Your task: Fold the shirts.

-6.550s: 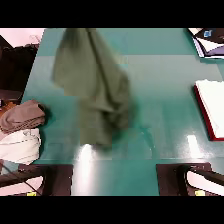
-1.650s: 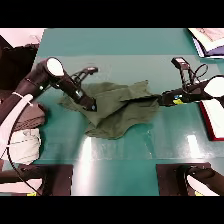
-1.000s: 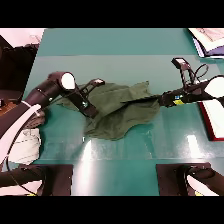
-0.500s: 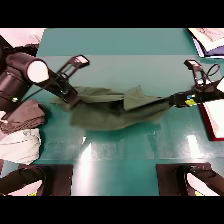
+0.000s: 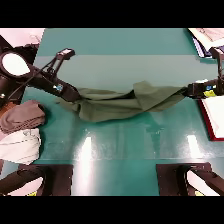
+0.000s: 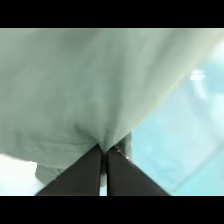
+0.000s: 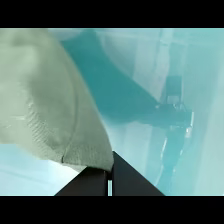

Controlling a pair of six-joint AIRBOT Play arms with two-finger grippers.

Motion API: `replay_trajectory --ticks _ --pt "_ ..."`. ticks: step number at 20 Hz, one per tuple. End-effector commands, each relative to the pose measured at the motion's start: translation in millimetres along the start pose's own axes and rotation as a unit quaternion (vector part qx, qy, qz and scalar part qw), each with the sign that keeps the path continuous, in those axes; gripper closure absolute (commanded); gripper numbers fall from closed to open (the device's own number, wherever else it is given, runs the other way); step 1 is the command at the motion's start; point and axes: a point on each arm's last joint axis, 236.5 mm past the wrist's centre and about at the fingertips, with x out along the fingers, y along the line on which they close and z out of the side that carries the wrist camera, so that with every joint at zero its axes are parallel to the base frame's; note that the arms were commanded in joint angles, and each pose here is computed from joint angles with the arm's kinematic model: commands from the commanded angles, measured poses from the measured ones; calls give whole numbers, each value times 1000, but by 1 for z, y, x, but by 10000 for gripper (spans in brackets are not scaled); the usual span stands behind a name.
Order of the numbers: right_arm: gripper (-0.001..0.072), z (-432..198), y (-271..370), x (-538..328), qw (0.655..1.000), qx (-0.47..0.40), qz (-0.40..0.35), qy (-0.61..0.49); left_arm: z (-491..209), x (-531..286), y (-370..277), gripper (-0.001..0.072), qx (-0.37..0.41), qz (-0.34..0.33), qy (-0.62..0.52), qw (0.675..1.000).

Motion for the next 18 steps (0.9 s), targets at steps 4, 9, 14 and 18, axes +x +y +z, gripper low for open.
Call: replay_trajectory --ticks 4,9,14,18 --pt "693 -1 10 -3 1000 3 23 3 -3 12 7 71 -17 4 -7 1000" --pt "692 -3 10 -3 1000 3 24 8 -43 32 0 71 -53 -28 54 997" --pt "692 -5 11 -3 1000 3 25 11 -88 82 -7 71 -163 -75 70 981" --pt "692 -5 11 -3 1000 3 25 11 -90 97 -29 71 -215 -138 46 966"
